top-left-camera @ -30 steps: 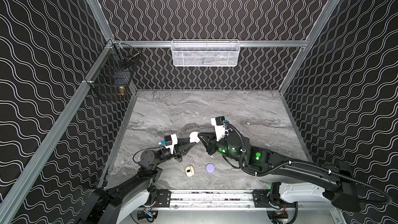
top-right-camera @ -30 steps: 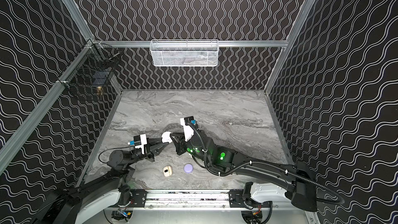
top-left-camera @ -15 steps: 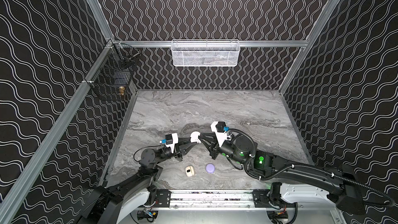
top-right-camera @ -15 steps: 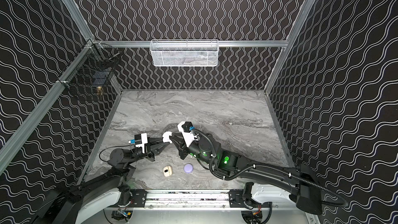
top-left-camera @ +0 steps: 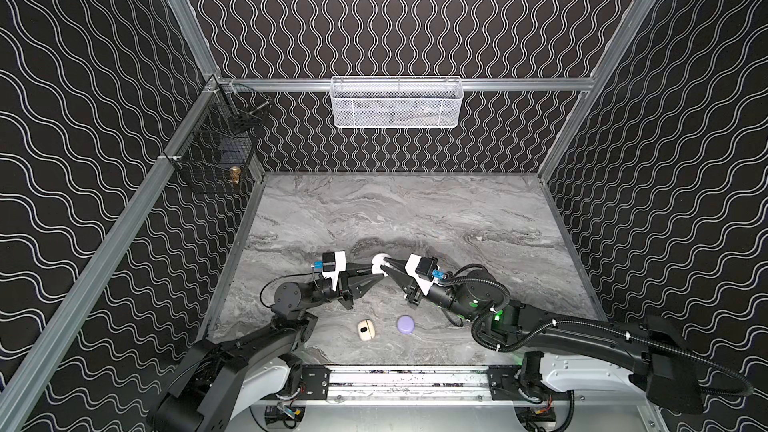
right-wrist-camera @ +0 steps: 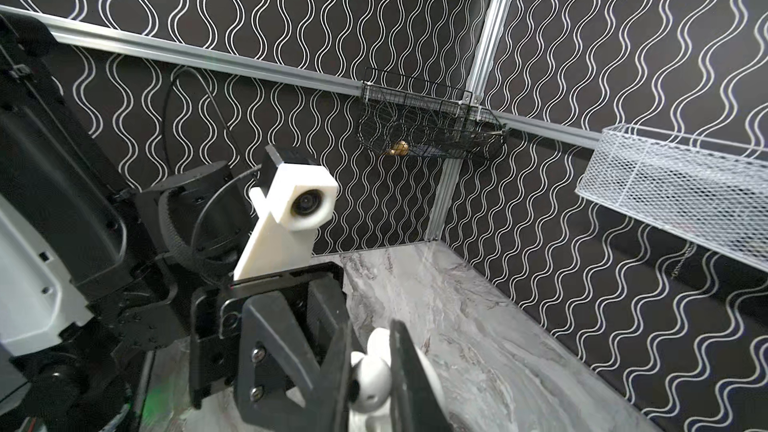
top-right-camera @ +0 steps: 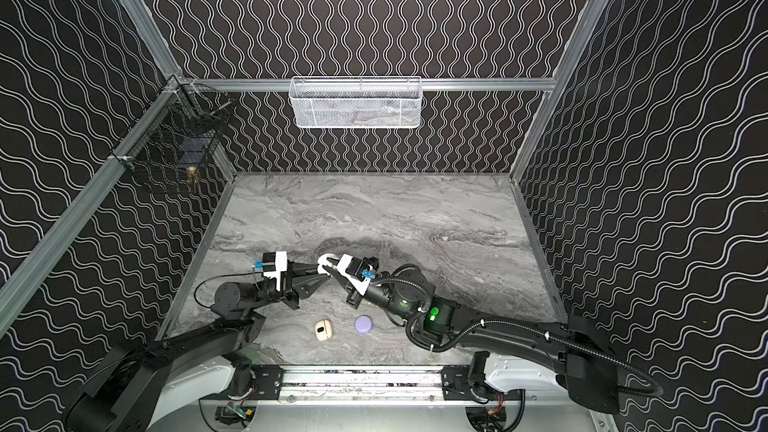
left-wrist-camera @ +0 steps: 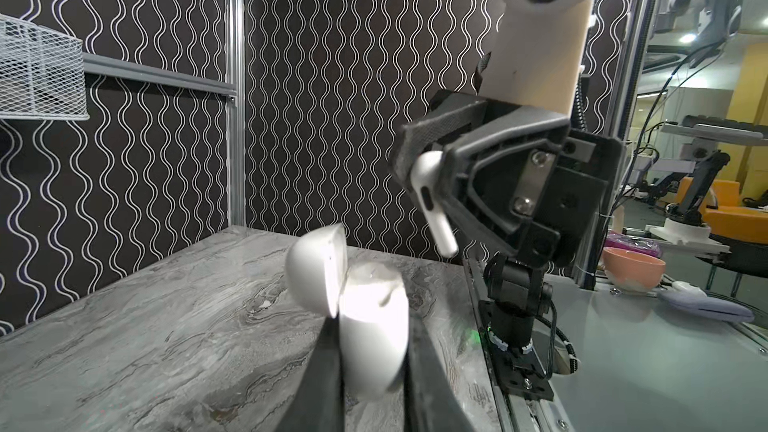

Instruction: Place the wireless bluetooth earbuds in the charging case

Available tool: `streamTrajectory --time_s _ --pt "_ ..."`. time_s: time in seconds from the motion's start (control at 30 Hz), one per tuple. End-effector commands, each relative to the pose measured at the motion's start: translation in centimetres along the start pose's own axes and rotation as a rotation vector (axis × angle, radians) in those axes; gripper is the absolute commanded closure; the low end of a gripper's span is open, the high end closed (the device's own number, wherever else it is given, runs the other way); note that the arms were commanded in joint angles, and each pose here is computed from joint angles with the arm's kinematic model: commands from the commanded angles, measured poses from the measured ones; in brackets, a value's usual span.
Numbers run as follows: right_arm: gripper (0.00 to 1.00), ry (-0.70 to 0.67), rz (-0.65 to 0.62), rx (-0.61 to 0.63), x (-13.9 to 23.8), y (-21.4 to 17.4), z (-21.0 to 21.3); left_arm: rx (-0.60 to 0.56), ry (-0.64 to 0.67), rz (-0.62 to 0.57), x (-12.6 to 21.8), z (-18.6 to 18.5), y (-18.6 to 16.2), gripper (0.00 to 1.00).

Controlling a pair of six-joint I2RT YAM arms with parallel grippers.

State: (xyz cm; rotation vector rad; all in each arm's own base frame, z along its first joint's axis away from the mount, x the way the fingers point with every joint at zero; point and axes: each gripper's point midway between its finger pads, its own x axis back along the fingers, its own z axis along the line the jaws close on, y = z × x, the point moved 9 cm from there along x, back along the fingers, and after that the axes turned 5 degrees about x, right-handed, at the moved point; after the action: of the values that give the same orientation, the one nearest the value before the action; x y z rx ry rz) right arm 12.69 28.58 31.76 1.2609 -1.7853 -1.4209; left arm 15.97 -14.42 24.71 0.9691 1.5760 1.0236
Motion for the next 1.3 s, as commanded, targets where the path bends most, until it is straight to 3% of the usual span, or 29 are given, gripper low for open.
streamTrajectory --time_s 0.0,0.83,1.27 --pt "1.0 -0.054 -0.08 0.064 -0.1 0.9 -0.7 -0.036 -0.037 -0.03 0.0 -0.6 0.8 1.0" --pt "1.0 0.003 -0.107 0.039 0.0 -1.0 -0.6 -0.049 -0.028 -0.057 0.3 -1.1 1.2 1.0" --pt "1.0 0.067 -0.158 -0.094 0.7 -1.4 0.1 -0.085 -0.011 -0.076 0.7 -1.4 1.3 1.0"
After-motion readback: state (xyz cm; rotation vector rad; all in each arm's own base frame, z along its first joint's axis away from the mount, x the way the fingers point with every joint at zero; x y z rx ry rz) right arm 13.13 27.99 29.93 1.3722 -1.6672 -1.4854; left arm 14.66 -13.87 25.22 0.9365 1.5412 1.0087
